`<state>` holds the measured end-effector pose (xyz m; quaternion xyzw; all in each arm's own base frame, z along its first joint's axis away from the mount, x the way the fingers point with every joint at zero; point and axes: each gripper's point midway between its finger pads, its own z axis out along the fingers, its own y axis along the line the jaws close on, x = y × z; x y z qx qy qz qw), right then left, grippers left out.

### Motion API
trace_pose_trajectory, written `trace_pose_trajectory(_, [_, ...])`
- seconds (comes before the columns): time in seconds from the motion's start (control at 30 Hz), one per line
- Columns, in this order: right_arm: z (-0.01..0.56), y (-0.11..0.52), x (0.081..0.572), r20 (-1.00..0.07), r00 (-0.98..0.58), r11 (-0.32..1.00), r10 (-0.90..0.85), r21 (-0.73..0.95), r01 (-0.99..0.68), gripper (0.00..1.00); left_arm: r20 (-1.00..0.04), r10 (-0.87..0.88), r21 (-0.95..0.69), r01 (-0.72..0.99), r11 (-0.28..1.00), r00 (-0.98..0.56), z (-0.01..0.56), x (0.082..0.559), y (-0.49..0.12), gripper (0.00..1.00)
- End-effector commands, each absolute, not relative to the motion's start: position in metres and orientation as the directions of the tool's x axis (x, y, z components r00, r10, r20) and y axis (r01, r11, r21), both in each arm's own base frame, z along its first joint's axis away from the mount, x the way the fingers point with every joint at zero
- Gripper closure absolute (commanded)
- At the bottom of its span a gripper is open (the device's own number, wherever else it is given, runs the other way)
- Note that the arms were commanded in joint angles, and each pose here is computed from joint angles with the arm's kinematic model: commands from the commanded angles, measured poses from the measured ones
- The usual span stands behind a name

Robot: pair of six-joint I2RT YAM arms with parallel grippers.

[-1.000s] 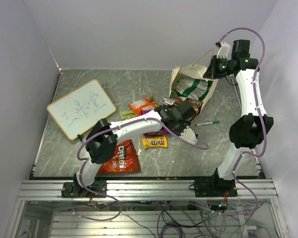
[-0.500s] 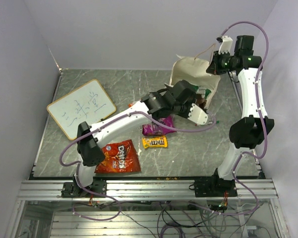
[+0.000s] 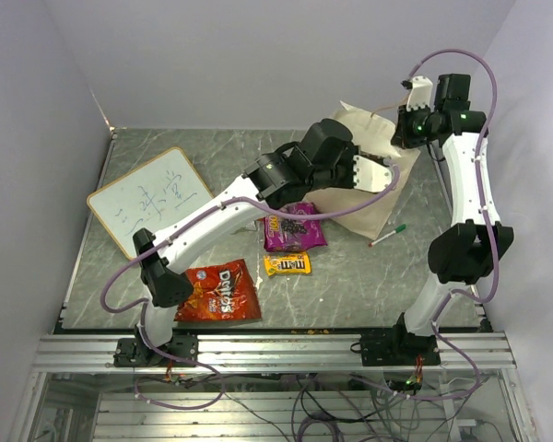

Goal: Place the snacks into the paper bag
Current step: Adjust the paper bag at the center of the board.

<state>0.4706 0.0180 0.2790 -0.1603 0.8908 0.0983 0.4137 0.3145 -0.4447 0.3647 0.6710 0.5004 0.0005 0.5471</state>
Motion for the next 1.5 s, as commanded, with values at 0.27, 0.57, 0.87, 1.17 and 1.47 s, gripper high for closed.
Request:
trace_pose_trajectory(0.27, [0.296,-0.007,0.48,-0.8,-0.56,0.958,-0.218,-0.065,-0.28,1.0,-0.749,0.531,0.621,0.699,0.355,0.396,0.412,0.325,-0.437,0.93])
trace_pose_trajectory(0.57, [0.295,0.004,0.469,-0.813,-0.558,0.959,-0.167,-0.002,-0.284,1.0,-0.887,0.381,0.387,0.87,0.306,0.26,0.398,0.298,-0.456,0.93])
trace_pose_trajectory(0.87, [0.311,0.021,0.471,-0.842,-0.512,0.928,-0.171,0.037,-0.371,0.93,-0.92,0.364,0.289,0.882,0.373,0.147,0.38,0.302,-0.457,0.93])
trace_pose_trajectory(1.17, [0.333,0.013,0.472,-0.85,-0.487,0.936,-0.199,-0.017,-0.352,0.6,-0.929,0.355,0.279,0.83,0.482,0.106,0.383,0.323,-0.457,0.93])
trace_pose_trajectory(1.47, [0.385,-0.003,0.453,-0.897,-0.375,0.954,-0.233,-0.137,-0.266,0.45,-0.926,0.361,0.287,0.833,0.473,0.113,0.383,0.323,-0.457,0.93])
